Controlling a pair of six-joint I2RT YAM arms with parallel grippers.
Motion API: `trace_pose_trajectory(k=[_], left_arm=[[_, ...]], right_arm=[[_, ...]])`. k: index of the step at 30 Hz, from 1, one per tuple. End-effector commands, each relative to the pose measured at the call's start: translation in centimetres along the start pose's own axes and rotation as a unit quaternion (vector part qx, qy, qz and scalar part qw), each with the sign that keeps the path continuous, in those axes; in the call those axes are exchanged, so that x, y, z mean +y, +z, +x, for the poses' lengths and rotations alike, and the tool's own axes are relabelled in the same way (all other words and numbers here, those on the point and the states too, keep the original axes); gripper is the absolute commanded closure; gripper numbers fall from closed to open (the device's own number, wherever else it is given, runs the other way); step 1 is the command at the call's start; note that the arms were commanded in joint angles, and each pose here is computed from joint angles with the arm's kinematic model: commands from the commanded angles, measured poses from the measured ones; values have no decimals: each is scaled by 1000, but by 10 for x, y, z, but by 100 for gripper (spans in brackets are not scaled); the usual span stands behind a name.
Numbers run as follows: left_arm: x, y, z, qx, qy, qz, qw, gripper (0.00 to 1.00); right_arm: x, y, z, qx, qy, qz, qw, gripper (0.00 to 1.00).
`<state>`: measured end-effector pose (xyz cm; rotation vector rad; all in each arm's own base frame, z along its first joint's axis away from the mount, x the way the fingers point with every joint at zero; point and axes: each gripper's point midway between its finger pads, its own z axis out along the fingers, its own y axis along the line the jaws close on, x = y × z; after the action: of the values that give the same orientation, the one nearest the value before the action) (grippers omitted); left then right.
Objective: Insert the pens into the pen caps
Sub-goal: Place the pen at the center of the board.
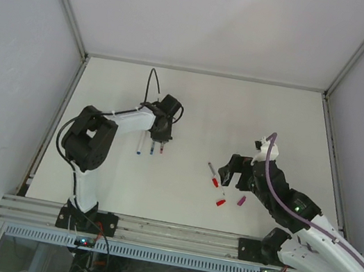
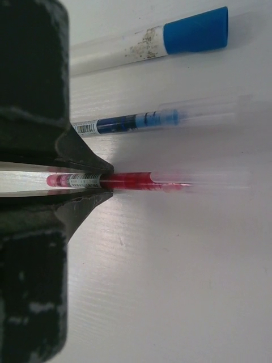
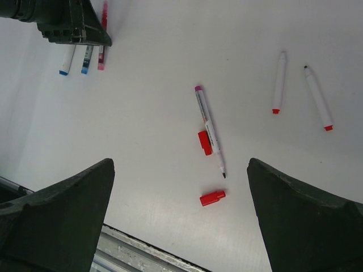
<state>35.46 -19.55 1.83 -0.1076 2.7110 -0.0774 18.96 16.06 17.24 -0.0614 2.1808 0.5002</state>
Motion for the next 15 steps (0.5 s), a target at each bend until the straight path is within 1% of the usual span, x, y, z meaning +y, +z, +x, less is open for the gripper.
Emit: trace_pose_trajectory(k=[1,6,15], left_arm=[[7,10,11,9,-11,-6,1000,82],[8,10,18,14,-13,-4,1000,79],[13,5,28,17,-19,0,1000,81]], right_arm=[[8,1,-12,-21,6,-15,1000,0],[9,3,-10,-16,6,-15,1000,0],[12,6,-10,-13,10,-19,1000,0]])
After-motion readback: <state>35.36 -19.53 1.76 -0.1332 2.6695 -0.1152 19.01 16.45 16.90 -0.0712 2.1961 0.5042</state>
